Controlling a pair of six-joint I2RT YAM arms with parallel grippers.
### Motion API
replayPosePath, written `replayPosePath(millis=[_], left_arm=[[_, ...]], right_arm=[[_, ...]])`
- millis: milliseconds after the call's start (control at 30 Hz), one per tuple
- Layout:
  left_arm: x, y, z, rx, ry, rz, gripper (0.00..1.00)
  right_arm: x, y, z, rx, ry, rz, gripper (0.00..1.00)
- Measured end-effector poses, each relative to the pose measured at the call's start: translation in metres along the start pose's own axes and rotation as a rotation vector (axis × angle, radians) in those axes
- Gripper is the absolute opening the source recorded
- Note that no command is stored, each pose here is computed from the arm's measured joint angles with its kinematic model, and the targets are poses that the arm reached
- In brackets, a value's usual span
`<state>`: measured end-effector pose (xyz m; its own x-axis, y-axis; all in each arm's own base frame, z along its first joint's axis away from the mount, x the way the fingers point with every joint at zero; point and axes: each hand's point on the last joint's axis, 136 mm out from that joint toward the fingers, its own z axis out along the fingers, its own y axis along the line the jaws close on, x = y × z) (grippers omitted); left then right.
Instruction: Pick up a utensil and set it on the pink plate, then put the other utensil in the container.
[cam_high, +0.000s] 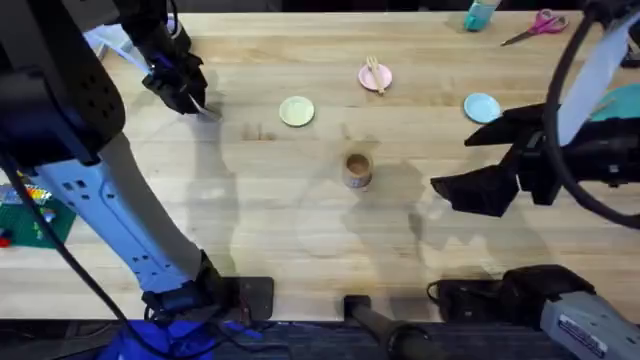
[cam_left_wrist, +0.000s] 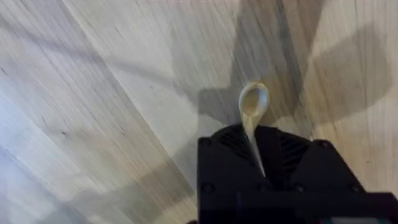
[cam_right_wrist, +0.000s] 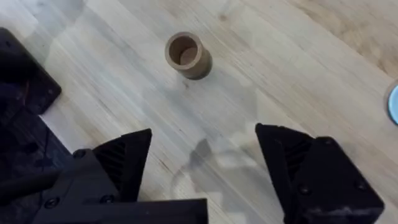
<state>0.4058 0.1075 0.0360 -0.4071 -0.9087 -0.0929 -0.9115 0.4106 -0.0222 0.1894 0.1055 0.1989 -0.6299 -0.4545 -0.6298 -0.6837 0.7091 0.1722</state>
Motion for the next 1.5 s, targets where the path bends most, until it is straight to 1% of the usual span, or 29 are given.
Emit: replayPosePath(millis=[67,133,267,733,867,1067,1167,1367,1500], left_arm=[[0.000,0.000,0.000,-0.001,0.000,0.000,0.092],[0.000,0.000,0.000,0.000,-0.001,-0.001,0.060],[-0.001,0.000,0.000,-0.002,-0.003,0.001,0.049],[-0.001,-0.001,0.000,0.001,-0.006,0.001,0.041],[-0.001,-0.001,0.000,0.002,-0.006,0.026,0.041],[-0.001,-0.003,-0.002,0.011,0.001,0.109,0.041],[-0.002,-0.005,-0.009,0.016,0.006,0.161,0.041],[-0.014,-0.029,-0.039,0.094,-0.036,0.299,0.042],[-0.013,-0.043,-0.057,0.136,-0.071,0.395,0.042]], right_arm=[[0.000,0.000,0.000,0.000,0.000,0.000,0.996],[0.000,0.000,0.000,0.000,0.000,0.000,0.996],[0.000,0.000,0.000,0.000,0.000,0.000,0.996],[0.000,0.000,0.000,0.000,0.000,0.000,0.996],[0.000,0.000,0.000,0.000,0.000,0.000,0.996],[0.000,0.000,0.000,0.001,-0.001,-0.001,0.996],[0.000,0.000,0.000,0.001,-0.002,-0.001,0.996],[-0.001,0.000,0.000,0.002,-0.003,-0.002,0.996],[0.000,-0.002,0.000,0.010,0.002,-0.002,0.996]])
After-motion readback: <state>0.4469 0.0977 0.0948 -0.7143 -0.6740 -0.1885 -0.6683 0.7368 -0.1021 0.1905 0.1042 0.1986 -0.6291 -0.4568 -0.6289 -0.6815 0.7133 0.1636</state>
